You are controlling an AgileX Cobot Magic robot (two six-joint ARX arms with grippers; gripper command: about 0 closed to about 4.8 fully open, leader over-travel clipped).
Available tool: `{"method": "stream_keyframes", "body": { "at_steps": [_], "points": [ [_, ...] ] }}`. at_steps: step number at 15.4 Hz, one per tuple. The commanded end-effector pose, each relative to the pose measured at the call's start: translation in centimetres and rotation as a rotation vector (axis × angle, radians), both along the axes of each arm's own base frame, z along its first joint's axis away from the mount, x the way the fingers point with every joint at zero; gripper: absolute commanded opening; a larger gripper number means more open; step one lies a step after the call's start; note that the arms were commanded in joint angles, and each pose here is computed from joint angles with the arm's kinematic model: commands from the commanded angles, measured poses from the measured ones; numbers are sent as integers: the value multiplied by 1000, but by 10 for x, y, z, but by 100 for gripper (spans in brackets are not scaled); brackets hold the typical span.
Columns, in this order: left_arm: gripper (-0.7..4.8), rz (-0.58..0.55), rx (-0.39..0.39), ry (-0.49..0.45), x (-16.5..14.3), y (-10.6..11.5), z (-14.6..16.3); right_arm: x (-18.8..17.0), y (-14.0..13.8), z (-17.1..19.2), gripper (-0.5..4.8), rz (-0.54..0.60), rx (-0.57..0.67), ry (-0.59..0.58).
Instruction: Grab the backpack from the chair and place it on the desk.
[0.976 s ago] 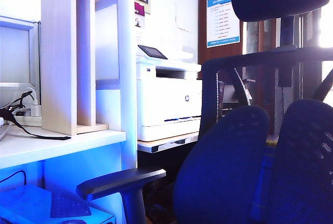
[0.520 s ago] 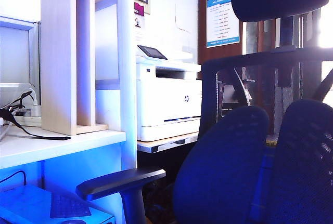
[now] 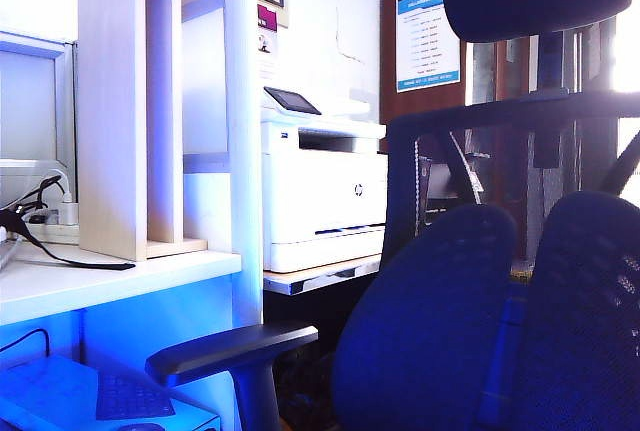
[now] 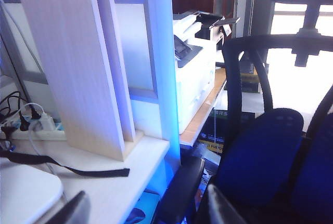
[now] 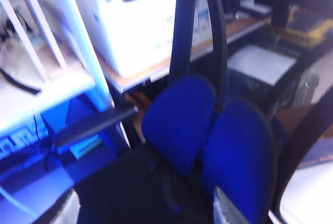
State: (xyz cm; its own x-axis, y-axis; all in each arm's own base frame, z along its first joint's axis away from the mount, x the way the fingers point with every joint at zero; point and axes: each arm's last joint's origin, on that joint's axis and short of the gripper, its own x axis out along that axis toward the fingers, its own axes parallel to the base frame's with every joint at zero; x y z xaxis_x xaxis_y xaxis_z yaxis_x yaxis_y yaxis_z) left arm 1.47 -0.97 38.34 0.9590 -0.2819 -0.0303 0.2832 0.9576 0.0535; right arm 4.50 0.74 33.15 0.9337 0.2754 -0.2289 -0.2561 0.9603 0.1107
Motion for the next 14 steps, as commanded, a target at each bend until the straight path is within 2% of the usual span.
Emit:
{"method": "stream_keyframes", "body": {
  "at_steps": [1, 5, 6, 8, 10, 12, 13, 14],
  "points": [
    [308, 27, -19, -10, -9, 0, -29, 0, 0, -16, 333, 2, -5, 10],
    [272, 46, -23, -10, -13, 0, -79, 24, -1, -50, 333, -22, 16, -21],
    [272, 37, -38, 63, -2, 1, -92, 35, -2, -62, 333, -50, 28, -65],
    [272, 29, -61, 54, 12, 2, -104, 44, -3, -77, 333, -82, 23, -112],
    [267, 30, -59, 30, 23, 3, -113, 49, -4, -90, 332, -104, 19, -100],
    [257, 57, -67, 53, 36, 6, -130, 54, -5, -113, 332, -123, 24, -46],
    [218, 63, -79, 40, 40, 6, -134, 57, -5, -123, 328, -129, 54, -42],
    [167, 128, -168, 45, 43, 9, -137, 59, -5, -133, 301, -130, 55, -36]
  ]
}}
